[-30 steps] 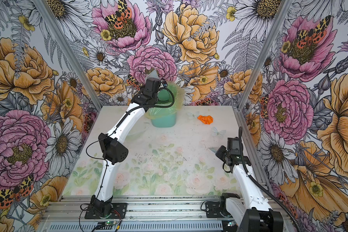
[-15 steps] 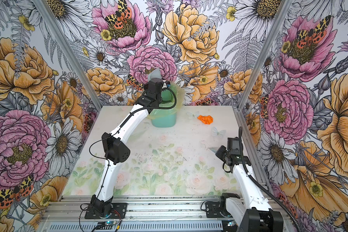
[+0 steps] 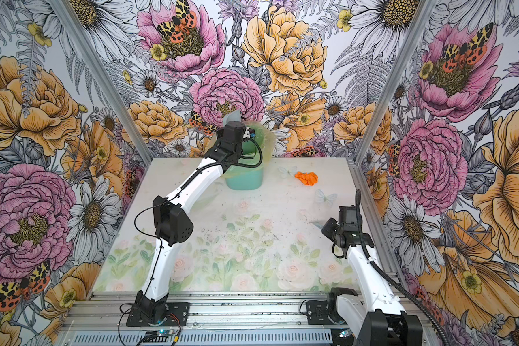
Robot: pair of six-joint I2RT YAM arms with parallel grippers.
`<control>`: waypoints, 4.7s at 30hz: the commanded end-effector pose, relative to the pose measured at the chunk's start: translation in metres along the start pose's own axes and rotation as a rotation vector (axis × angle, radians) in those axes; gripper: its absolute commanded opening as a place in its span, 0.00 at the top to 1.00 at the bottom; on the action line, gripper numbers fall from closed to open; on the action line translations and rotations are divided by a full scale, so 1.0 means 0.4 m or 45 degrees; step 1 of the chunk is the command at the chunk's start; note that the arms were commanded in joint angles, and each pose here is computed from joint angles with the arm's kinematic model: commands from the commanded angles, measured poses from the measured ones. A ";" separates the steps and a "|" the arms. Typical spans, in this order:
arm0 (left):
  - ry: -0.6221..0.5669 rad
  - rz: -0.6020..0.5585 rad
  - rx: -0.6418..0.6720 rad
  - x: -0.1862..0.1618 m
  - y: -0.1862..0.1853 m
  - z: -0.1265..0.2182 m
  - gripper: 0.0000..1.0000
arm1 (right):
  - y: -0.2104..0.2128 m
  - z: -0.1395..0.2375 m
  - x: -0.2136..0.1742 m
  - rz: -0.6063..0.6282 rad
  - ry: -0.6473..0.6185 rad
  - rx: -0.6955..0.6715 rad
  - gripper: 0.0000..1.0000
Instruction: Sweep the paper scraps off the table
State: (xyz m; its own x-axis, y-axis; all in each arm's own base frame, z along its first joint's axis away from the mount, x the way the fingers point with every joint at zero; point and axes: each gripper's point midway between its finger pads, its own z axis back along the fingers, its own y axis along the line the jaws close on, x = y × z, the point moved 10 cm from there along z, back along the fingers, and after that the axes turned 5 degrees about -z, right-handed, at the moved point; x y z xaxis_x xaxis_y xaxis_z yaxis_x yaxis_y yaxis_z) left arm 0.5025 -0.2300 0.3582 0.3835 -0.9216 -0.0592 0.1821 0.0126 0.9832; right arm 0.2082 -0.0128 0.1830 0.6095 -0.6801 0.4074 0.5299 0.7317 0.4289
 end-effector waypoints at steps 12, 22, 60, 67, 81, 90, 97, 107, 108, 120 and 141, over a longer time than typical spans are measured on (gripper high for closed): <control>0.045 0.051 0.175 -0.050 0.119 0.058 1.00 | 0.003 0.007 0.001 0.007 -0.045 0.020 0.99; 0.028 -0.029 0.141 -0.063 0.111 0.064 1.00 | 0.003 0.006 0.000 0.007 -0.042 0.019 0.99; -0.729 0.910 -0.426 -0.127 0.189 0.279 1.00 | 0.067 0.087 0.086 0.080 -0.261 0.066 0.99; -0.855 1.010 -0.699 -0.119 0.115 0.340 1.00 | 0.116 0.125 0.155 0.106 -0.374 0.068 0.99; -0.988 1.181 -1.160 -0.107 -0.096 0.399 1.00 | 0.211 0.114 0.287 0.053 -0.574 0.155 0.99; -0.993 1.202 -1.474 -0.044 -0.213 0.436 1.00 | 0.230 0.043 0.341 0.057 -0.656 0.093 0.99; -0.911 1.227 -1.698 -0.010 -0.321 0.423 1.00 | 0.245 -0.050 0.368 0.010 -0.652 0.018 0.99; -0.818 1.220 -1.794 0.004 -0.400 0.413 1.00 | 0.341 -0.192 0.397 0.086 -0.572 0.002 0.99; -0.818 1.222 -1.797 0.003 -0.400 0.412 1.00 | 0.346 -0.204 0.402 0.085 -0.565 0.005 0.99; -0.616 1.164 -1.925 0.033 -0.540 0.379 1.00 | 0.394 -0.336 0.430 0.103 -0.499 0.001 0.99; -0.391 0.747 -1.766 0.072 -0.645 0.432 1.00 | 0.433 -0.420 0.361 0.372 -0.258 -0.079 0.98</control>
State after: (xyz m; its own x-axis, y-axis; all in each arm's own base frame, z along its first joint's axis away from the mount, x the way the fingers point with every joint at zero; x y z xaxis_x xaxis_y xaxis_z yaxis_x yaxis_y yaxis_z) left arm 0.3134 -0.3216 0.1322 0.5873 -0.6318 0.5059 0.7883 0.5883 -0.1804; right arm 0.4879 0.0193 0.1781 0.5808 -0.4657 0.6677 0.4216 0.8737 0.2427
